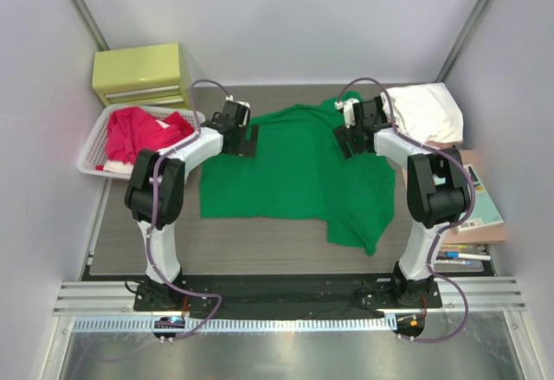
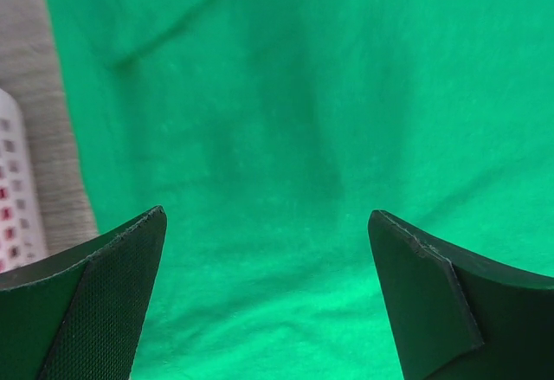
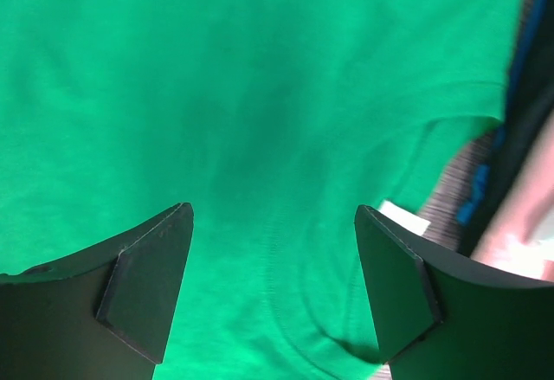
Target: Fold and stack the t-shirts
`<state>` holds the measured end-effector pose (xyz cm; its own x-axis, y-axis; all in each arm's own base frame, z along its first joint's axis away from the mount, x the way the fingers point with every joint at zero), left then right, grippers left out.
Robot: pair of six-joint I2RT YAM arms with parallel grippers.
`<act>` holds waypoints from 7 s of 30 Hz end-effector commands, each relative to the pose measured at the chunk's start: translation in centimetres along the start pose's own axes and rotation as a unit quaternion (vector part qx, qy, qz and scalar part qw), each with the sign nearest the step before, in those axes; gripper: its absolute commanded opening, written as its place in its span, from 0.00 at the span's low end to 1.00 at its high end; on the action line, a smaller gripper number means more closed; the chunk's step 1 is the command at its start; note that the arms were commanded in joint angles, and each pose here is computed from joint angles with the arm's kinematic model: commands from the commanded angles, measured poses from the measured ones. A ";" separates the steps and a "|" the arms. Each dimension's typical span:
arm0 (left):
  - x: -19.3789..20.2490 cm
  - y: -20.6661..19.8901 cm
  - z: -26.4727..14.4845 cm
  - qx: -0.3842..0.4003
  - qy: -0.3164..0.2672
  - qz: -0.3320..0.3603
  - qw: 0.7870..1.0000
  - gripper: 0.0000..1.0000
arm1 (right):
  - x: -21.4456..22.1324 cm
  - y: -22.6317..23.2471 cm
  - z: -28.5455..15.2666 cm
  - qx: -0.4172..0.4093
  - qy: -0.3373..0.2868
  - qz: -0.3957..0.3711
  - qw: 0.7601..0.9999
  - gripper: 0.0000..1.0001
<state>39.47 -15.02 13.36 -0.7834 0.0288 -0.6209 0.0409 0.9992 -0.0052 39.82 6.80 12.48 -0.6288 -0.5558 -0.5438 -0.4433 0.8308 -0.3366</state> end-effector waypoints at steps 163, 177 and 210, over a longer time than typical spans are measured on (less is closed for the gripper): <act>-6.0 -1.3 -2.2 -0.045 -0.102 0.082 0.990 1.00 | -7.7 -5.4 4.6 -0.127 -0.111 0.195 0.966 0.65; -6.8 0.8 0.6 -0.127 -0.118 0.105 0.979 1.00 | -7.4 -4.5 8.4 -0.150 -0.105 0.210 0.960 0.63; -11.0 9.0 -20.2 -0.145 -0.380 -0.011 0.913 1.00 | -9.8 -3.0 6.8 -0.155 -0.151 0.202 0.955 0.54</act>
<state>36.83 -8.44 33.42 -0.2423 0.0822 -0.9667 -0.1300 0.9847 0.1163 50.37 9.33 10.06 -0.6775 -0.1132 -0.7268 -0.3817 0.8987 0.2159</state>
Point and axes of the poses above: each gripper's point midway between its finger pads, its own z axis out along the fingers, its own y axis along the line the jaws close on, x = y × z, the point moved 9 cm from there along -z, back along the fingers, and after that the axes turned 8 degrees about -z, right-handed, at the moved point
